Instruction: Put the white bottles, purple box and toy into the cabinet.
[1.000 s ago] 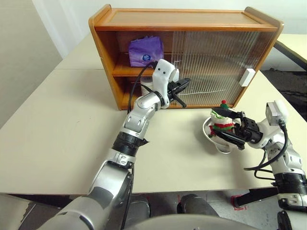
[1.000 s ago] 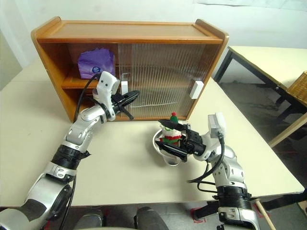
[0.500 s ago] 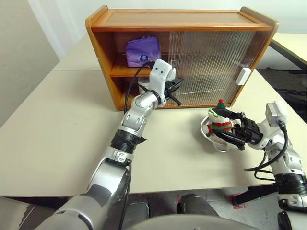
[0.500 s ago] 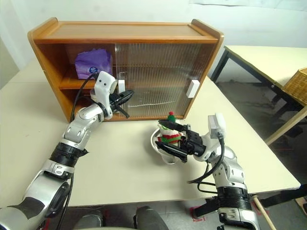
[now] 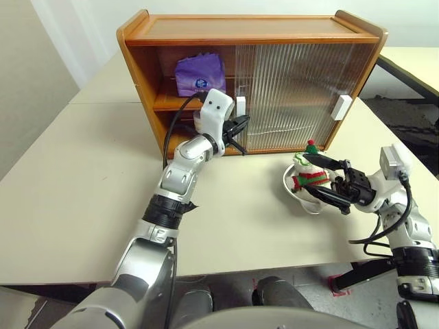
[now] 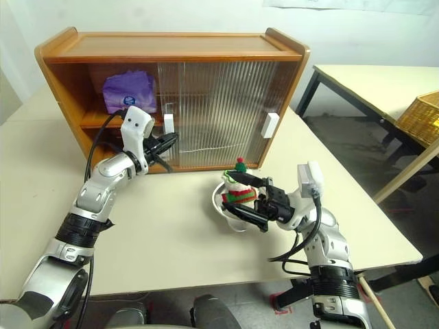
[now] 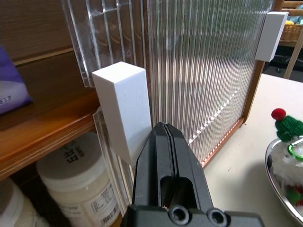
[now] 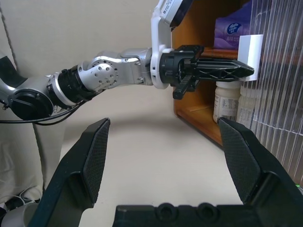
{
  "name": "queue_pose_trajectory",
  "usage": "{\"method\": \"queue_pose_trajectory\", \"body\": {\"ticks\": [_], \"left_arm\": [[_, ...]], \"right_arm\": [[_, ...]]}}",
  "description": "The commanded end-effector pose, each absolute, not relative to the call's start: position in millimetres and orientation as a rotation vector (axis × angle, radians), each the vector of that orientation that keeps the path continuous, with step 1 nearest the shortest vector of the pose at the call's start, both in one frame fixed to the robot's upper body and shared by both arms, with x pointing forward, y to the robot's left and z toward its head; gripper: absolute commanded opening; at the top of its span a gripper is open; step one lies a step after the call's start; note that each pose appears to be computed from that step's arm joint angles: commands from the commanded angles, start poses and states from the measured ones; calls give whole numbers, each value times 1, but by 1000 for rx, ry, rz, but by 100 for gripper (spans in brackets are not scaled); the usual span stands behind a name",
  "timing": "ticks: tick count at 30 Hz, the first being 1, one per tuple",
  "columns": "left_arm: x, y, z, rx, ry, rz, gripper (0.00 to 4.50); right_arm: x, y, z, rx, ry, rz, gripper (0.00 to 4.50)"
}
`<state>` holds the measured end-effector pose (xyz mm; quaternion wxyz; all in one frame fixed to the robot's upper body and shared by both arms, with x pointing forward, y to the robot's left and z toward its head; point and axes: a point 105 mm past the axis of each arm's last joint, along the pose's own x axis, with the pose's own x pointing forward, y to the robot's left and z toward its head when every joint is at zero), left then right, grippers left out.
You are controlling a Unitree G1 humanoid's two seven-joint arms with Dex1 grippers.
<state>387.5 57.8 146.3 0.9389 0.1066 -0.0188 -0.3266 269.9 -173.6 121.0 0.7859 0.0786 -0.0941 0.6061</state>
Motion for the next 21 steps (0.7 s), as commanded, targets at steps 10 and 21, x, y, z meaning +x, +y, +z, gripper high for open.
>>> {"method": "queue_pose_trajectory", "body": {"ticks": [10,21], "left_arm": [[372,74,156,140,-87,-713,4],[340,54,166,54,-146,-898,4]], "right_arm": [[270,-176,118,165,-199,1305,450],[269,-177,118,164,-191,1311,450]]}}
